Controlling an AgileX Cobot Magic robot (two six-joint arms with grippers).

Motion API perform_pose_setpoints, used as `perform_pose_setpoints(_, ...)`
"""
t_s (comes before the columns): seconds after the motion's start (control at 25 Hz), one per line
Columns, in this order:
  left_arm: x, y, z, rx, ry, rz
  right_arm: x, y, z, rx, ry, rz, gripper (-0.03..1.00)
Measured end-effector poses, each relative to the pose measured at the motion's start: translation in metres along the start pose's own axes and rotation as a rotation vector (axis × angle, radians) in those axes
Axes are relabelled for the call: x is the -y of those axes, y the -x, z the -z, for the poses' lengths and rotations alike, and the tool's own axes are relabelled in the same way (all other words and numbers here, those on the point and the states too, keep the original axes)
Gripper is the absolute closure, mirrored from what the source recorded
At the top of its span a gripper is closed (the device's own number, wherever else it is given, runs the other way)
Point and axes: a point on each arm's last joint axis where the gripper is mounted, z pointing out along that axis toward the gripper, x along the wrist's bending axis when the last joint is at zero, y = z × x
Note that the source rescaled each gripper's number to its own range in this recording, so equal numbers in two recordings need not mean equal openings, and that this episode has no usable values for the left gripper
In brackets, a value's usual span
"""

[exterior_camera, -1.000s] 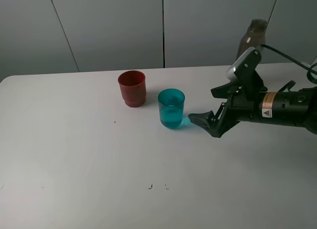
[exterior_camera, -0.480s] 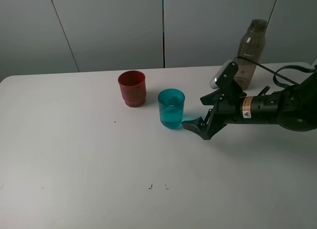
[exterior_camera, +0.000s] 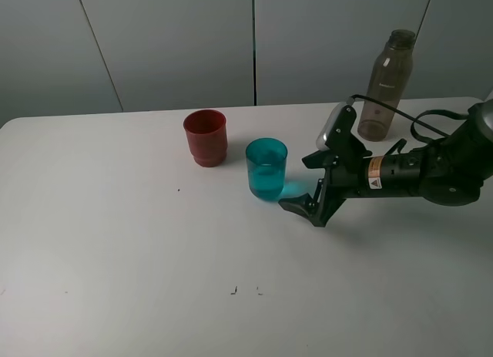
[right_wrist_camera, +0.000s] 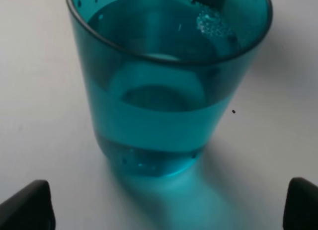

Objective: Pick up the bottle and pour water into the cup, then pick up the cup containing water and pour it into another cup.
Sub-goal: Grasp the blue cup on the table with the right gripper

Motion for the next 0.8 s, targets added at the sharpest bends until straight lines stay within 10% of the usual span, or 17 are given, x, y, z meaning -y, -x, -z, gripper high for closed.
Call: perform_pose_setpoints(0.8,0.000,0.000,0.000,0.000,0.000,0.000,-0.010,0.007,-0.015,-0.040,0.090,0.069,-0.03)
